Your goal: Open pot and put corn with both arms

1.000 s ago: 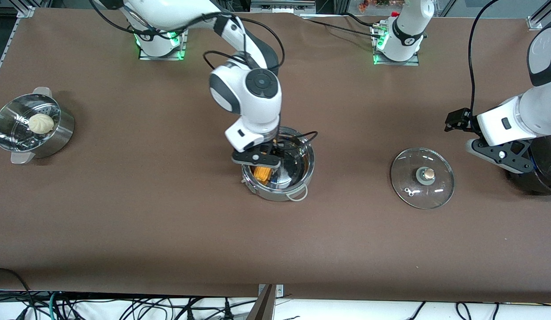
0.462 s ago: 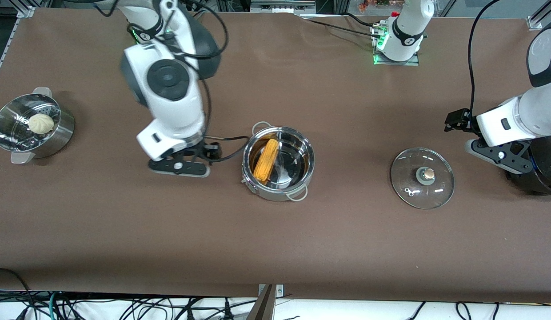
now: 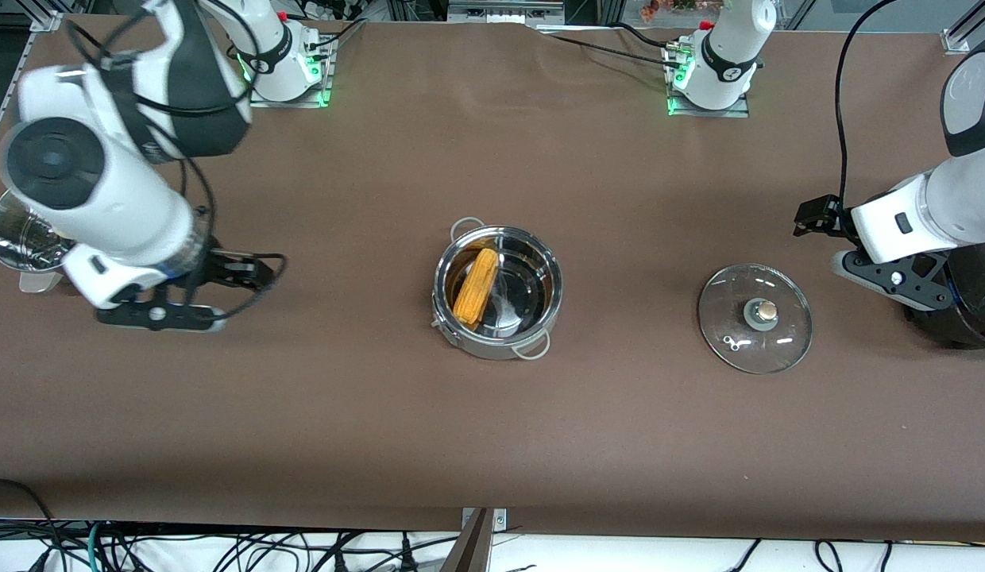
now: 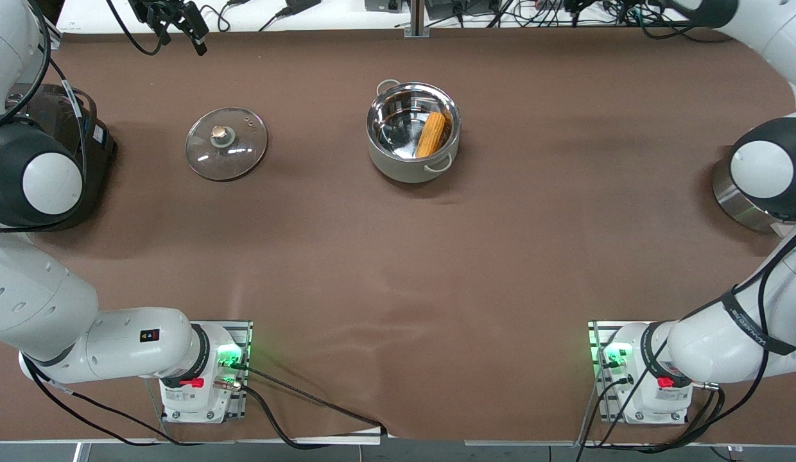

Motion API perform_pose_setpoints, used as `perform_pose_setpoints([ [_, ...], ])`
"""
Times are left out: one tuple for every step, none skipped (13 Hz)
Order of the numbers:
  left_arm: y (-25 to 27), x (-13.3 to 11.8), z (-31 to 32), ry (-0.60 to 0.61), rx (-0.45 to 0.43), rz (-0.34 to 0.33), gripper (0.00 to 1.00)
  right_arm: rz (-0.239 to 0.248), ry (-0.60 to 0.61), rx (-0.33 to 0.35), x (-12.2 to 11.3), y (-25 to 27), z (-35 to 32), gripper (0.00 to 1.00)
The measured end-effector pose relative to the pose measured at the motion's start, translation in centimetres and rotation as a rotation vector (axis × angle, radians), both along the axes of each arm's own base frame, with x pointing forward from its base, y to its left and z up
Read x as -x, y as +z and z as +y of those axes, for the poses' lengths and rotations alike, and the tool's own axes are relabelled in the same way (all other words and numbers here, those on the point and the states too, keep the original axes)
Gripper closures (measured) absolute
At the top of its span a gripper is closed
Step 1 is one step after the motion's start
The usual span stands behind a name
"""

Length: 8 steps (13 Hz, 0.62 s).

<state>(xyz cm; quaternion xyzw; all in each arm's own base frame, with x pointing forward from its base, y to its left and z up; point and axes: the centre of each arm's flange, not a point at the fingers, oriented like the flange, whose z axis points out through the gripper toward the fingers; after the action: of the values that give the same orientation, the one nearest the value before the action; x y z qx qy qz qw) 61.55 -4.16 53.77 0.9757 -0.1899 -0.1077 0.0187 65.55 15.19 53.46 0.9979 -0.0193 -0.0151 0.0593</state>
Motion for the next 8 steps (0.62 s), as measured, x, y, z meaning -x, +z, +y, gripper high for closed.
perform_pose_setpoints([
  [0.0, 0.0, -0.3, 0.009, -0.002, 0.0, 0.0, 0.004, -0.012, -0.023, 0.0, 0.9, -2.1, 0.0],
  [0.0, 0.1, -0.5, 0.024, -0.005, 0.001, 0.0, 0.003, -0.028, -0.038, 0.0, 1.6, -4.4, 0.0],
  [0.0, 0.1, -0.5, 0.036, -0.009, 0.008, 0.0, -0.002, -0.043, -0.045, 0.1, 2.3, -6.4, 0.0],
  [-0.1, 0.3, -0.4, 0.045, -0.012, 0.017, 0.0, -0.005, -0.053, -0.046, 0.4, 2.8, -7.8, 0.0],
  [-0.1, 0.3, -0.1, 0.055, -0.014, 0.022, 0.0, -0.012, -0.067, -0.047, 0.6, 3.0, -8.7, 0.0],
  [-0.1, 0.3, 0.1, 0.063, -0.016, 0.025, 0.0, -0.036, -0.08, -0.062, 0.6, 3.1, -9.5, 0.0],
  [-0.1, 0.3, 0.2, 0.078, -0.019, 0.026, 0.0, -0.065, -0.1, -0.093, 0.4, 3.0, -10.5, 0.0],
  [-0.2, 0.4, 0.1, 0.102, -0.025, 0.029, 0.0, -0.084, -0.107, -0.122, 0.4, 2.6, -11.9, 0.0],
])
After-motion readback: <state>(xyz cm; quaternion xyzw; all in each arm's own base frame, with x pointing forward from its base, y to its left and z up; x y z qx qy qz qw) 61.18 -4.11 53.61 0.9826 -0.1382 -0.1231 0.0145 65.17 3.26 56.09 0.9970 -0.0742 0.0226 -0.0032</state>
